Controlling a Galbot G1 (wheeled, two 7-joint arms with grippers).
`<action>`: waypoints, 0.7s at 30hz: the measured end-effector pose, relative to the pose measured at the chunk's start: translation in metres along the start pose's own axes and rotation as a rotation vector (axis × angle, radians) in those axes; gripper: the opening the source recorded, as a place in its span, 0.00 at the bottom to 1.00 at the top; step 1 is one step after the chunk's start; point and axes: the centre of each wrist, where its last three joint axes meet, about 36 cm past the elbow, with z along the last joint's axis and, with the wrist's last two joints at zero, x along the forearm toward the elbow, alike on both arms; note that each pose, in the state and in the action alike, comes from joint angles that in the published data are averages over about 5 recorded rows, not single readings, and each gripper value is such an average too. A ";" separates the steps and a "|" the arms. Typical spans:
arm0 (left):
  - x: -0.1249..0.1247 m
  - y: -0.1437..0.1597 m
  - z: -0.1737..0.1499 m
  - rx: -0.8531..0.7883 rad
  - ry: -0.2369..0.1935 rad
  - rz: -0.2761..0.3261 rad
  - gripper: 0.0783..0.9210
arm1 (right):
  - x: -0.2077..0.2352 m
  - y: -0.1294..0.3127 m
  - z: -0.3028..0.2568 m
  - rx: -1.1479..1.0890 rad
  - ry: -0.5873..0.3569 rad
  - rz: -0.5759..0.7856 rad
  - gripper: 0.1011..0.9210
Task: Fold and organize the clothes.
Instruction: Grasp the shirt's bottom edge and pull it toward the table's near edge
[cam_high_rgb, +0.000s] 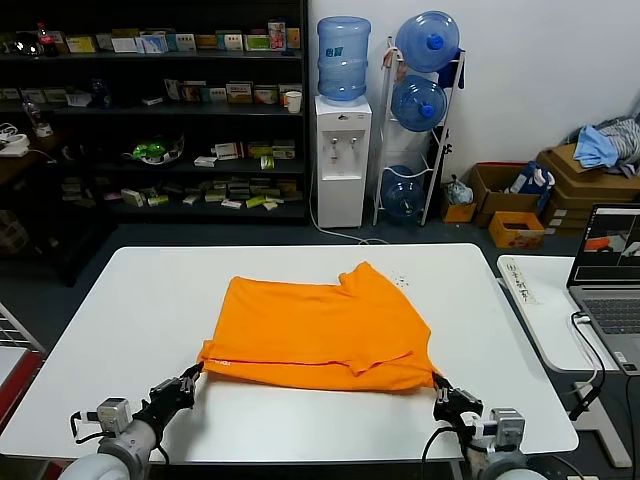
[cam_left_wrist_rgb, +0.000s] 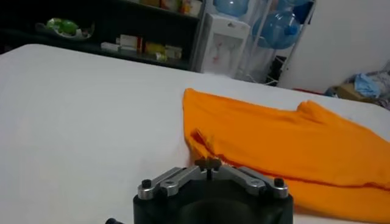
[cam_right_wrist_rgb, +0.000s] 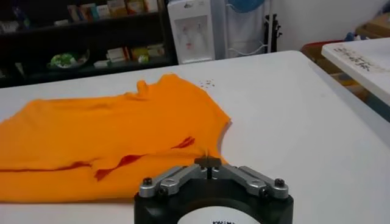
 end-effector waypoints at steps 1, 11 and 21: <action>0.003 0.000 -0.002 0.001 0.002 -0.001 0.02 | 0.003 0.000 0.001 0.004 0.005 0.001 0.03; 0.038 0.004 -0.005 -0.009 0.079 -0.023 0.02 | 0.031 -0.001 0.015 0.023 0.078 0.014 0.03; 0.071 -0.004 0.017 0.007 0.200 -0.031 0.03 | 0.046 0.002 0.023 0.028 0.129 0.033 0.04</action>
